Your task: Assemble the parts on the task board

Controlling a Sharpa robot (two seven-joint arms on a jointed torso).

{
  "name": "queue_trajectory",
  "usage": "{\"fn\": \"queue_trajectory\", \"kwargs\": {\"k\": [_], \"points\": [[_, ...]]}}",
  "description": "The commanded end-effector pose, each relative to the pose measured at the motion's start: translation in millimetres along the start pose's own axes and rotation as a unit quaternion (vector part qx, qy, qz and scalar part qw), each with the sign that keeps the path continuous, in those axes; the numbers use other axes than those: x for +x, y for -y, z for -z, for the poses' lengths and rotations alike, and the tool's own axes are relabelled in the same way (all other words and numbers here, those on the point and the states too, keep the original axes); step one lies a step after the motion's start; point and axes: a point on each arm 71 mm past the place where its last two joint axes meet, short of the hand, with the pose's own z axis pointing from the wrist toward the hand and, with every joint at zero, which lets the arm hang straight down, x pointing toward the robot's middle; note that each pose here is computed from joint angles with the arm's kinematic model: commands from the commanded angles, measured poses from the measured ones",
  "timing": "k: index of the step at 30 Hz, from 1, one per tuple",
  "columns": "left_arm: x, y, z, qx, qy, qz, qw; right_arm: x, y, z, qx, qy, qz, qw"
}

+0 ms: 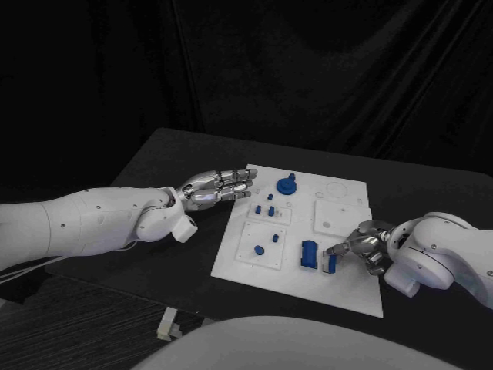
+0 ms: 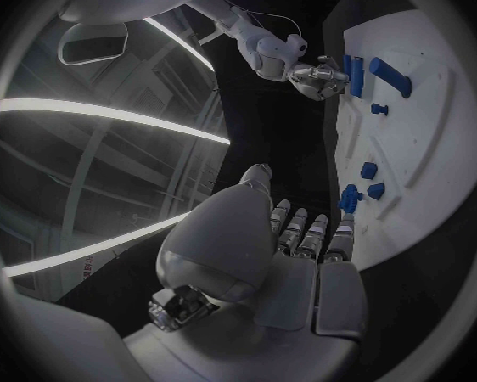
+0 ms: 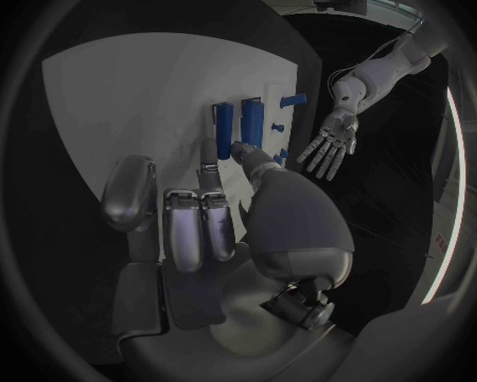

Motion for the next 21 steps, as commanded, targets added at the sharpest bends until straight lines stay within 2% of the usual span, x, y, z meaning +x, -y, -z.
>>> {"fn": "queue_trajectory", "kwargs": {"k": [1,21], "points": [[1.7,0.3,-0.8,0.005,-0.006,0.008,1.000,2.6,0.2,-1.6,0.002,-0.006,0.023,1.000],[1.8,-0.6,-1.2,0.000,-0.009,0.011,1.000,6.5,-4.5,-4.4,-0.002,-0.007,0.033,0.999]]}}
